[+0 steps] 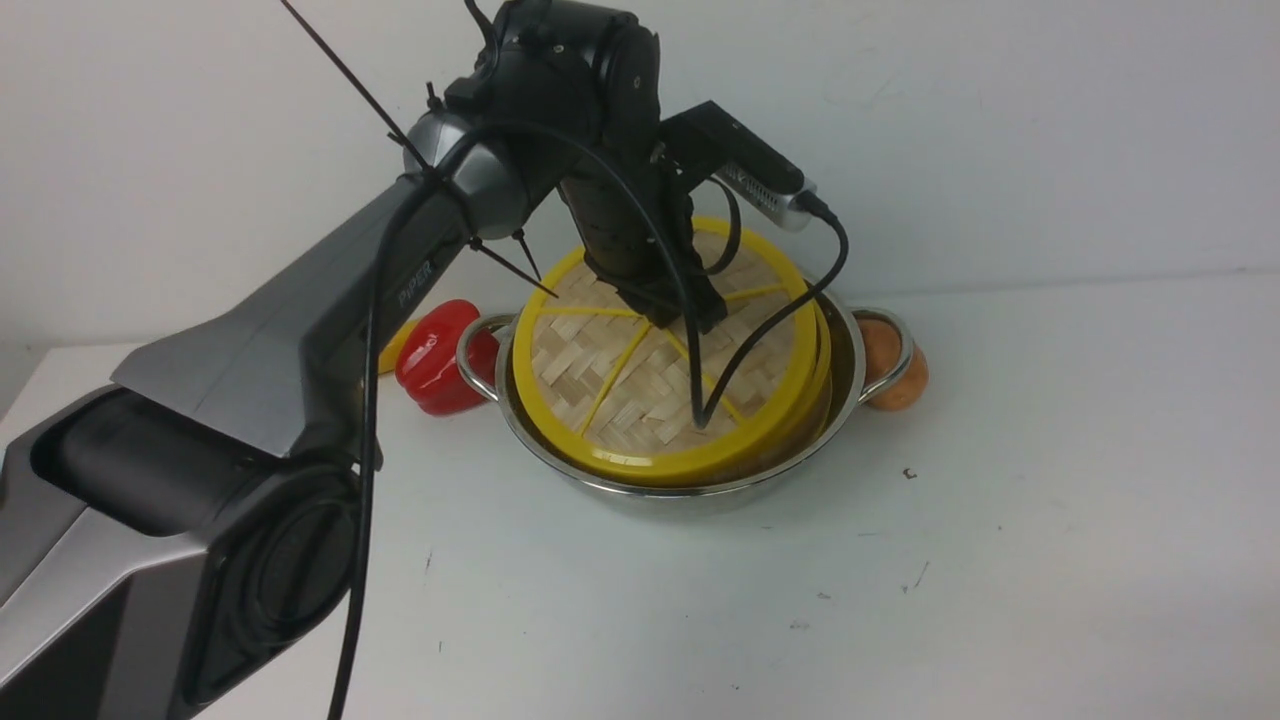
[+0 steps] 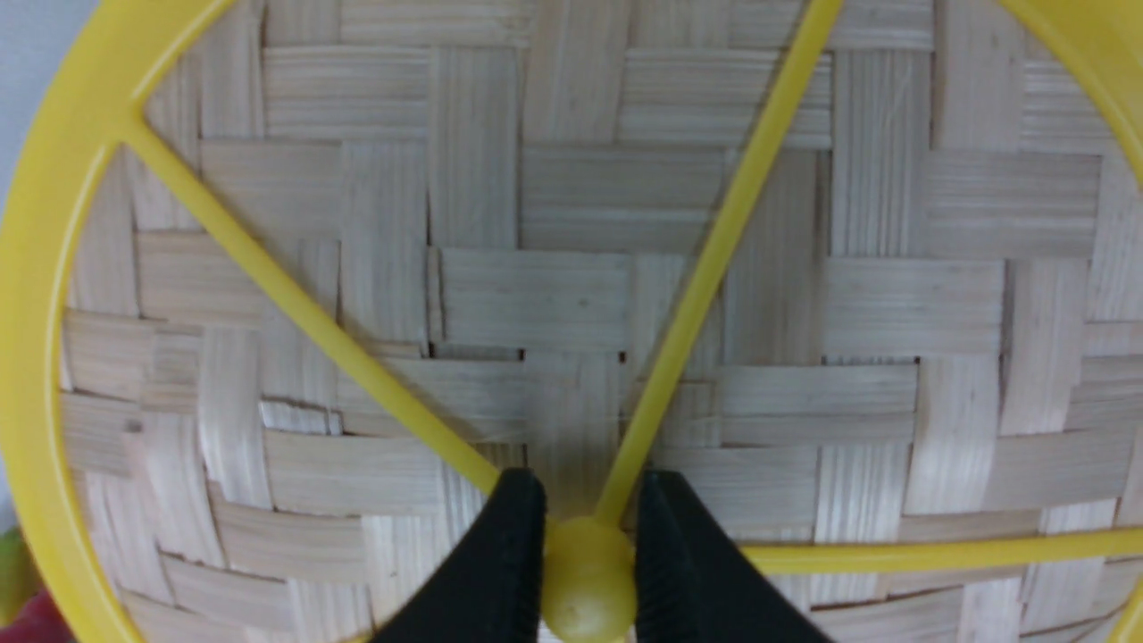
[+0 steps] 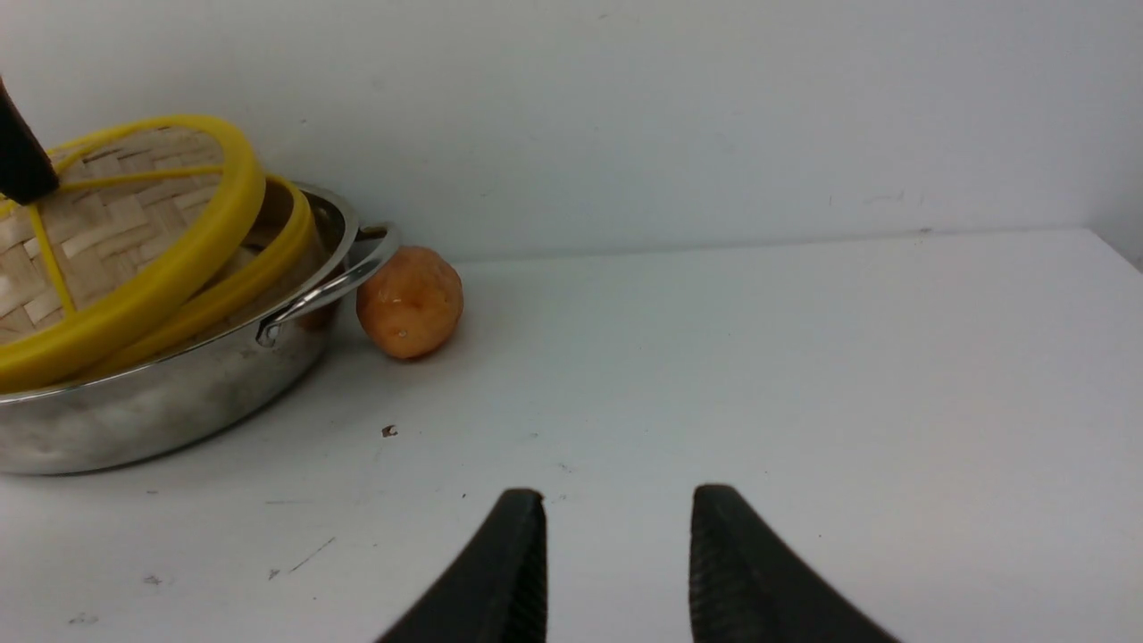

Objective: Place the steamer in the pot on the white table, and put the lid on the steamer.
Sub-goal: 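Place the yellow bamboo steamer lid onto the steamer in the pot with the left gripper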

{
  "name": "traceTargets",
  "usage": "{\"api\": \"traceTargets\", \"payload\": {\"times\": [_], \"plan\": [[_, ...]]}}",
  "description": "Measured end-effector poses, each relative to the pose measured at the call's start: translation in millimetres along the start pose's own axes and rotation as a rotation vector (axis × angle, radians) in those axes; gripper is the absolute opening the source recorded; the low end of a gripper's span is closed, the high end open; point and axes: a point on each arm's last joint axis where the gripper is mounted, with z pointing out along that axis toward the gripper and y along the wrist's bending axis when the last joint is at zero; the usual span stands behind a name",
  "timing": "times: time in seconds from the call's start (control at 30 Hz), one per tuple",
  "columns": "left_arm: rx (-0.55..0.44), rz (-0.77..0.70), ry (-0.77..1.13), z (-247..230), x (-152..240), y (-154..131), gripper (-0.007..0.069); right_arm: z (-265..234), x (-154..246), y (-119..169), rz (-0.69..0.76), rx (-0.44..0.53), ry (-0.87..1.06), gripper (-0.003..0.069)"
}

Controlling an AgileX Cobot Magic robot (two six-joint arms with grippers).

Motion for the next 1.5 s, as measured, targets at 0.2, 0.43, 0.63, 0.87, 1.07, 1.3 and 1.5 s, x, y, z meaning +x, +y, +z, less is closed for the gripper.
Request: {"api": "traceTargets", "payload": {"times": [0.2, 0.43, 0.63, 0.87, 1.07, 1.3, 1.5], "plan": [[-0.015, -0.004, -0.003, -4.7, -1.3, 1.9, 0.012, 0.0, 0.0, 0.0, 0.001, 0.0, 0.0, 0.0243], [-0.047, -0.009, -0.071, -24.3, -10.9, 7.0, 0.012, 0.0, 0.0, 0.0, 0.001, 0.0, 0.0, 0.0243], [-0.017, -0.016, -0.079, -22.3, -12.3, 3.1, 0.012, 0.0, 0.0, 0.0, 0.001, 0.0, 0.0, 0.0243], [-0.014, 0.019, -0.076, -21.4, -21.4, -20.6, 0.012, 0.0, 0.0, 0.0, 0.001, 0.0, 0.0, 0.0243], [-0.039, 0.02, -0.05, -15.2, -23.3, -29.9, 0.012, 0.0, 0.0, 0.0, 0.001, 0.0, 0.0, 0.0243], [-0.066, -0.019, -0.035, -12.0, -21.7, -27.1, 0.012, 0.0, 0.0, 0.0, 0.001, 0.0, 0.0, 0.0243], [-0.08, -0.036, -0.022, -7.5, -19.0, -22.1, 0.012, 0.0, 0.0, 0.0, 0.001, 0.0, 0.0, 0.0243]]}}
